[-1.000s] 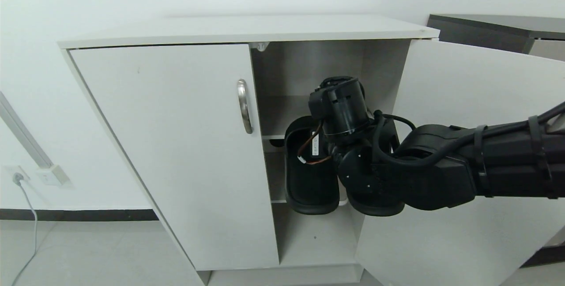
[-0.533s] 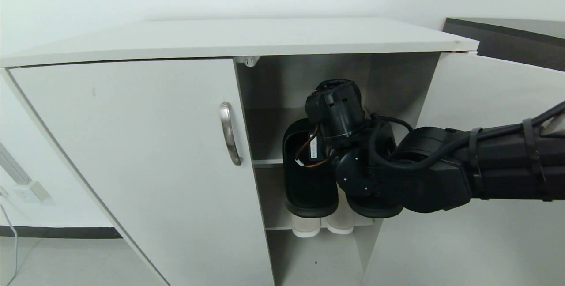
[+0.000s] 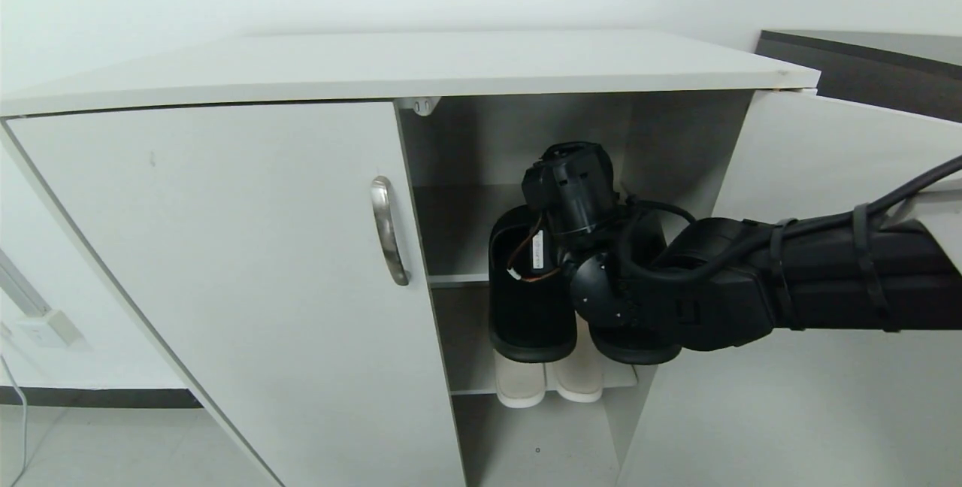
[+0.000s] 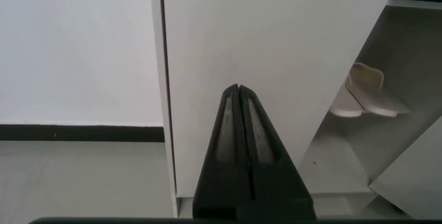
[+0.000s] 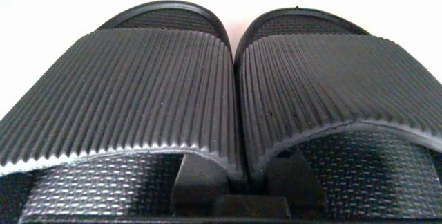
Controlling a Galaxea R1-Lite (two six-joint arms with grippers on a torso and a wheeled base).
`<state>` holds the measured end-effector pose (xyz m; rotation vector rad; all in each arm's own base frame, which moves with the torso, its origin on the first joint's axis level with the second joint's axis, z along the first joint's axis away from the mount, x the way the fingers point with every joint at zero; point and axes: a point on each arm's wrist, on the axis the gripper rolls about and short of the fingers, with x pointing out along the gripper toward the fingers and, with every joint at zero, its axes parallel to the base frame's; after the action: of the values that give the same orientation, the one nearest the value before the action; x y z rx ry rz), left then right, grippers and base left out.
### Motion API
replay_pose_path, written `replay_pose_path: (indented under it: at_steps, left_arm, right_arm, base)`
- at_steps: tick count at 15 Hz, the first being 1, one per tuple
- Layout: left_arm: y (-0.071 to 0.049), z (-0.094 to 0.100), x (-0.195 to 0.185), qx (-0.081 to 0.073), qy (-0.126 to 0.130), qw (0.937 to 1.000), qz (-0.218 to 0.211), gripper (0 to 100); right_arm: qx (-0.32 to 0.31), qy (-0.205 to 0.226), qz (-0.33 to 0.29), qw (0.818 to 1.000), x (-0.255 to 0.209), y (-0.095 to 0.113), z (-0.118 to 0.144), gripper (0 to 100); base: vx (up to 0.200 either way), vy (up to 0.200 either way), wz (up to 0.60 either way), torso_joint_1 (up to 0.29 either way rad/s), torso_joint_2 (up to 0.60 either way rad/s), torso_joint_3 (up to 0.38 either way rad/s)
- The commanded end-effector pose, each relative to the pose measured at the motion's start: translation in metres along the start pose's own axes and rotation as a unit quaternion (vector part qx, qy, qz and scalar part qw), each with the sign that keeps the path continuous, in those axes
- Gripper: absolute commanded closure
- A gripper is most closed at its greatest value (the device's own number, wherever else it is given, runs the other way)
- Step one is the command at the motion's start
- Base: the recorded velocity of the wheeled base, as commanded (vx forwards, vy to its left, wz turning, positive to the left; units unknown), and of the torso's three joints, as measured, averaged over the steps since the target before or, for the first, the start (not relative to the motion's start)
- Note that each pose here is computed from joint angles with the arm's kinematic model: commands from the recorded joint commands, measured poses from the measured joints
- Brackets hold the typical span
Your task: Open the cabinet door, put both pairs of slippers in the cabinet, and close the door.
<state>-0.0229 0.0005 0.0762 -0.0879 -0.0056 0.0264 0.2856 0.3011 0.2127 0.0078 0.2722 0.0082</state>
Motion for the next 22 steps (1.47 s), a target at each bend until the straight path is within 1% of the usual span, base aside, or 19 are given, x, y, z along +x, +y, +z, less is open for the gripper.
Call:
replay_pose_path:
  at_steps: [1,5,8,14,19,22]
  left_arm:
    - [0.0,0.0,0.0,-0.001,0.0,1.0,0.001,100]
    - [0.0,0.0,0.0,-0.001,-0.001,1.0,0.007,100]
    - [0.0,0.0,0.0,-0.001,-0.001,1.0,0.008,100]
    - [0.0,0.0,0.0,-0.001,-0.001,1.0,0.008,100]
    - [0.0,0.0,0.0,-0.001,-0.001,1.0,0.008,100]
    - [0.0,0.0,0.0,-0.001,-0.001,1.0,0.008,100]
  right_arm:
    - [0.001,0.001,-0.008,1.0,0.015,0.004,-0.003,100]
    - [0.005,-0.016,-0.014,1.0,0.041,0.013,0.004,100]
    - [0.006,-0.022,-0.007,1.0,0.057,0.015,0.008,100]
    - [0.003,-0.044,0.001,0.999,0.061,0.017,0.026,100]
    - [-0.003,-0.04,0.006,0.999,0.061,0.017,0.025,100]
    - [-0.007,-0.033,0.005,0.999,0.064,0.017,0.02,100]
  base:
    - [0.0,0.0,0.0,0.0,0.0,0.0]
    - [0.0,0.0,0.0,0.0,0.0,0.0]
    - [0.0,0.0,0.0,0.0,0.0,0.0]
    - [0.0,0.0,0.0,0.0,0.0,0.0]
    - [0.0,0.0,0.0,0.0,0.0,0.0]
    - [0.0,0.0,0.0,0.0,0.0,0.0]
